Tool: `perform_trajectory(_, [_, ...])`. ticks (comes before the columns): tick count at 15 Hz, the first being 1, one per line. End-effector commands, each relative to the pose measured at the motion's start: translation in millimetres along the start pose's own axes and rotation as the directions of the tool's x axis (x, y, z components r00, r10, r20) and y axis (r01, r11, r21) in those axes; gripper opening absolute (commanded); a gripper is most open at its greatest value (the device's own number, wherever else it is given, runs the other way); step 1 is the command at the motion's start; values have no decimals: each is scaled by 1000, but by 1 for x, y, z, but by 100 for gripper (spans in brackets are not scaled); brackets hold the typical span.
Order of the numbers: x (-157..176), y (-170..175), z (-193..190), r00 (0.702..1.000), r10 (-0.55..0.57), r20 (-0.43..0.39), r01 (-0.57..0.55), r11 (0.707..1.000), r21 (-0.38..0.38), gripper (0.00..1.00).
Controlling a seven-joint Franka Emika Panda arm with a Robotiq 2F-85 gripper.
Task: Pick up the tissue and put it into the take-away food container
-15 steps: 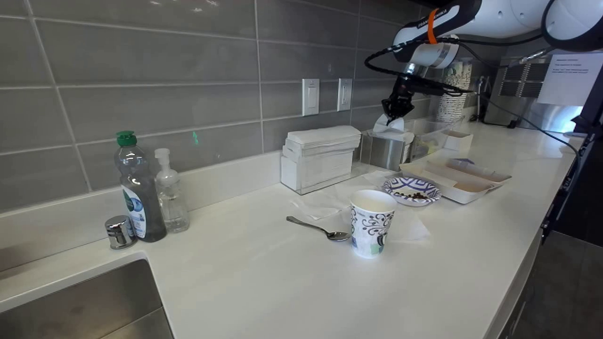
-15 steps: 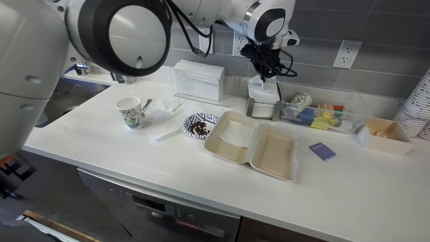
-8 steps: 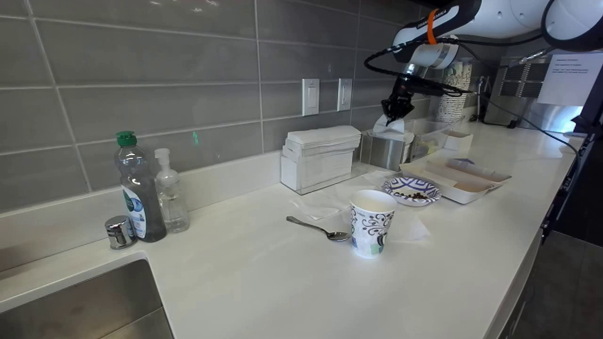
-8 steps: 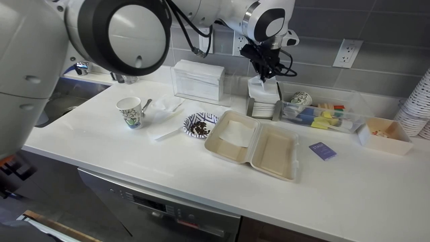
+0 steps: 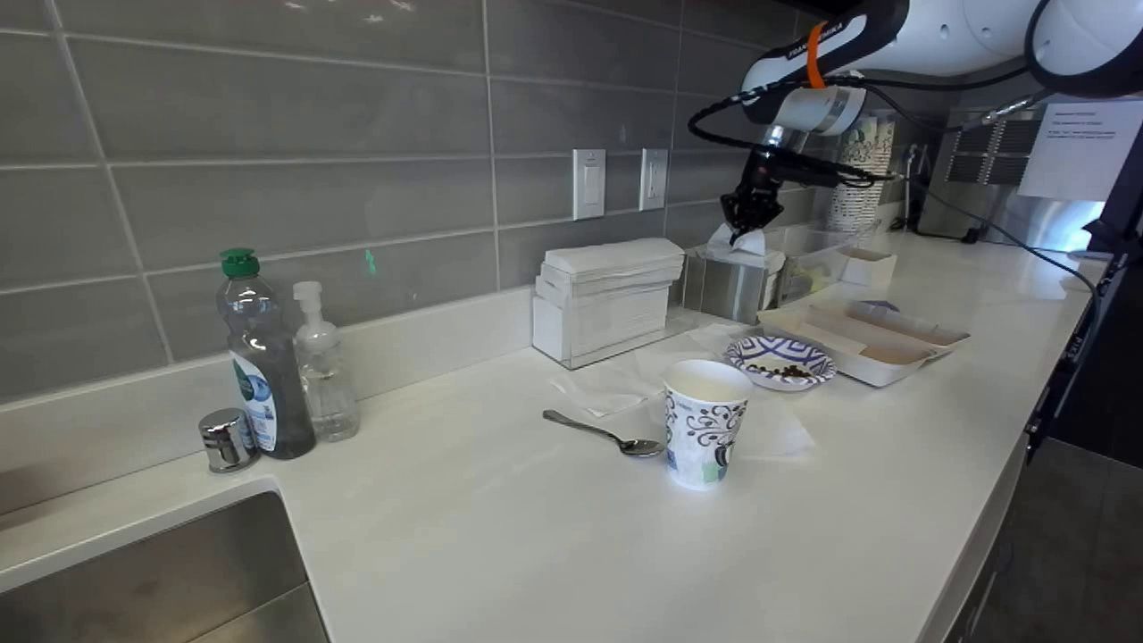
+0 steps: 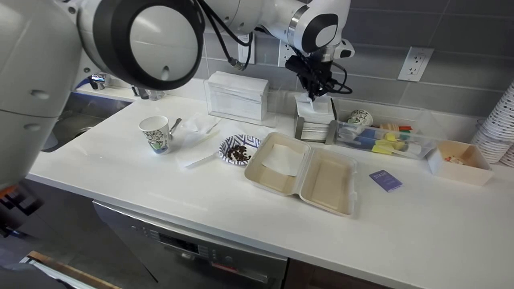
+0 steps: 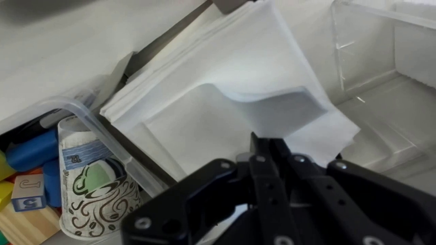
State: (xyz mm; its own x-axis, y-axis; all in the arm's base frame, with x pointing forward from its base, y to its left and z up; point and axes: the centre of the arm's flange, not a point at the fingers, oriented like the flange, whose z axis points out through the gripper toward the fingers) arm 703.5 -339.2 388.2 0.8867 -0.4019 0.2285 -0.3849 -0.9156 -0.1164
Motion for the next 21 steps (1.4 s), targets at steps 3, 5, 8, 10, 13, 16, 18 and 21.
perform_trajectory(3, [-9,-2,-3,1000,-15,24,15,1000,3,2])
perform_trajectory(5, [-10,-1,-3,1000,-17,25,17,1000,5,0])
perform_trajectory(8, [-12,1,-3,999,-24,31,24,1000,7,0])
perform_trajectory(10, [-18,3,-11,999,-26,38,26,1000,-4,0])
perform_trajectory(13, [-35,13,-35,999,-43,24,43,999,-4,0])
perform_trajectory(16, [-52,26,-53,997,-73,35,73,997,-1,0])
perform_trajectory(18, [-71,31,-60,995,-82,53,81,997,19,0])
perform_trajectory(21, [-107,29,-68,997,-19,80,18,1000,12,0])
